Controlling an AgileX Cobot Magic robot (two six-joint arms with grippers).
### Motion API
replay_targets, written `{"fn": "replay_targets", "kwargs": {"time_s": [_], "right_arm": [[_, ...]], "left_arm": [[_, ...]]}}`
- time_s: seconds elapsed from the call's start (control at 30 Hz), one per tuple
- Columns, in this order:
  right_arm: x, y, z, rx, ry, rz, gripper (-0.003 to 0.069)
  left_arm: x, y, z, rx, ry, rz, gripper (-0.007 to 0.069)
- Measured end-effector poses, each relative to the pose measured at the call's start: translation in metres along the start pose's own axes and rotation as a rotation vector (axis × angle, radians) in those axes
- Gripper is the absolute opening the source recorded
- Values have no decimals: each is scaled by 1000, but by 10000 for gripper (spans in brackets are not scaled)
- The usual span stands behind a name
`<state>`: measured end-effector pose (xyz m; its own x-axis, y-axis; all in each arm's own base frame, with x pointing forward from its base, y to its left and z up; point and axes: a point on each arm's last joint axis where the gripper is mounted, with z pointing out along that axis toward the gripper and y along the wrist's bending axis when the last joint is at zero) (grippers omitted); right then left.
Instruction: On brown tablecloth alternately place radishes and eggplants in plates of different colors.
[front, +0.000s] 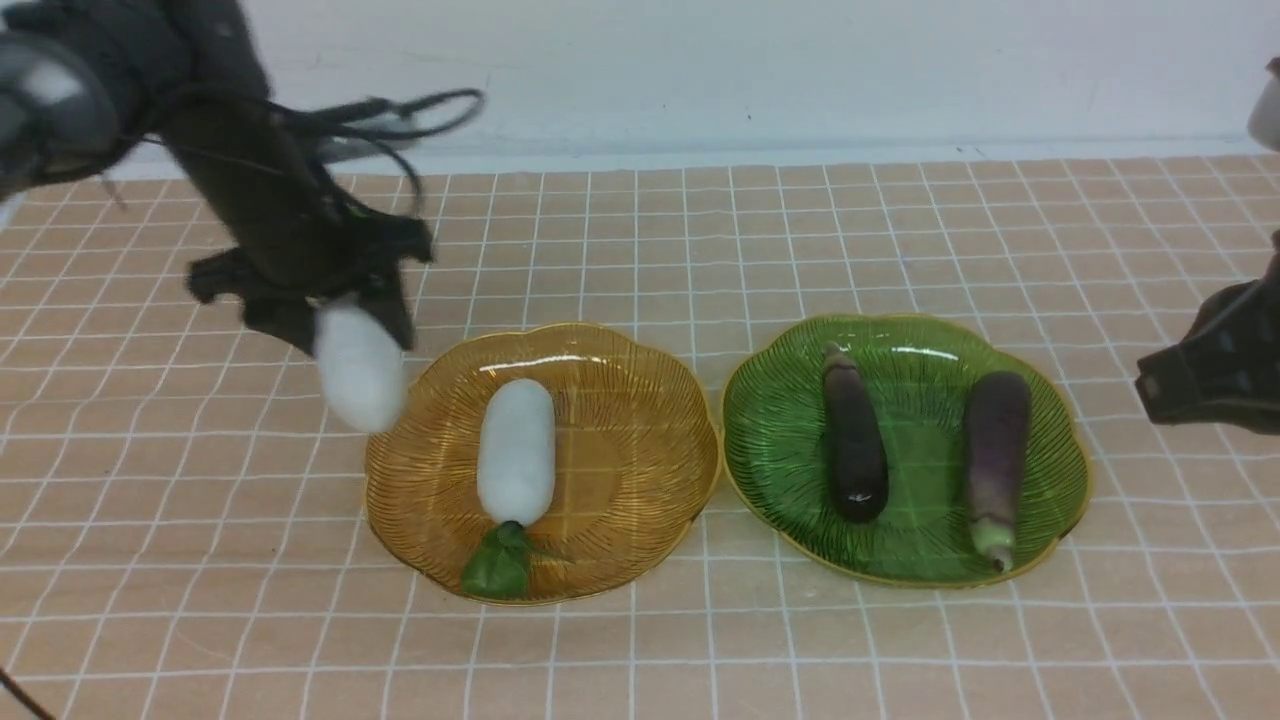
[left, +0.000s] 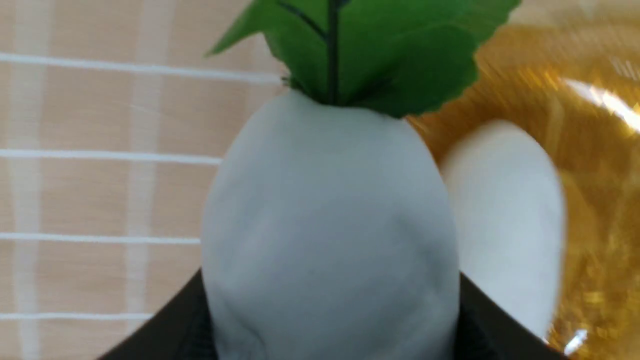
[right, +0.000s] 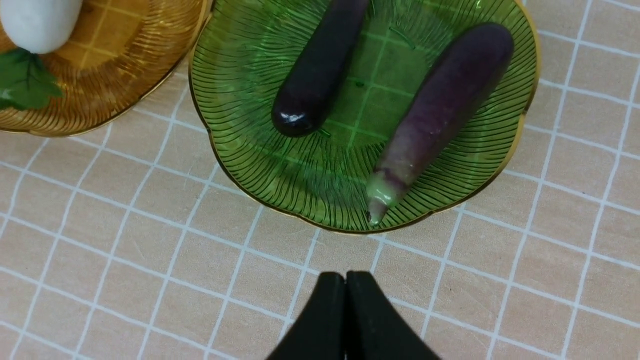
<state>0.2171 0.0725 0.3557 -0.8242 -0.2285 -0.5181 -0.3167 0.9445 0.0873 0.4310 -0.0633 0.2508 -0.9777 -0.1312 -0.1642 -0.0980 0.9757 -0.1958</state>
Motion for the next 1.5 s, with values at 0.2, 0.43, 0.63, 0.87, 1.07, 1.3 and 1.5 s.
{"fn": "replay_targets", "kwargs": {"time_s": [0.2, 0.43, 0.63, 0.87, 1.07, 1.3, 1.5], "right_arm": [[7, -2, -1, 19, 76, -34, -15], [32, -1, -36, 45, -29, -28, -15], [110, -5, -57, 92, -217, 6, -15], [170, -9, -18, 71, -763, 0, -15], [169, -9, -15, 64, -1032, -28, -15], [169, -10, -14, 64, -1036, -29, -15], [172, -10, -8, 64, -1023, -28, -15]], "left_arm": [[12, -32, 41, -122, 79, 163, 468], [8, -32, 37, -132, 55, 159, 597], [-1, -40, 20, -94, -8, 169, 391], [0, -44, 19, -49, 0, 240, 15], [0, -45, 18, -46, -1, 253, -3], [0, -45, 18, -46, -1, 259, -3], [0, -45, 18, -46, 0, 260, -3]]}}
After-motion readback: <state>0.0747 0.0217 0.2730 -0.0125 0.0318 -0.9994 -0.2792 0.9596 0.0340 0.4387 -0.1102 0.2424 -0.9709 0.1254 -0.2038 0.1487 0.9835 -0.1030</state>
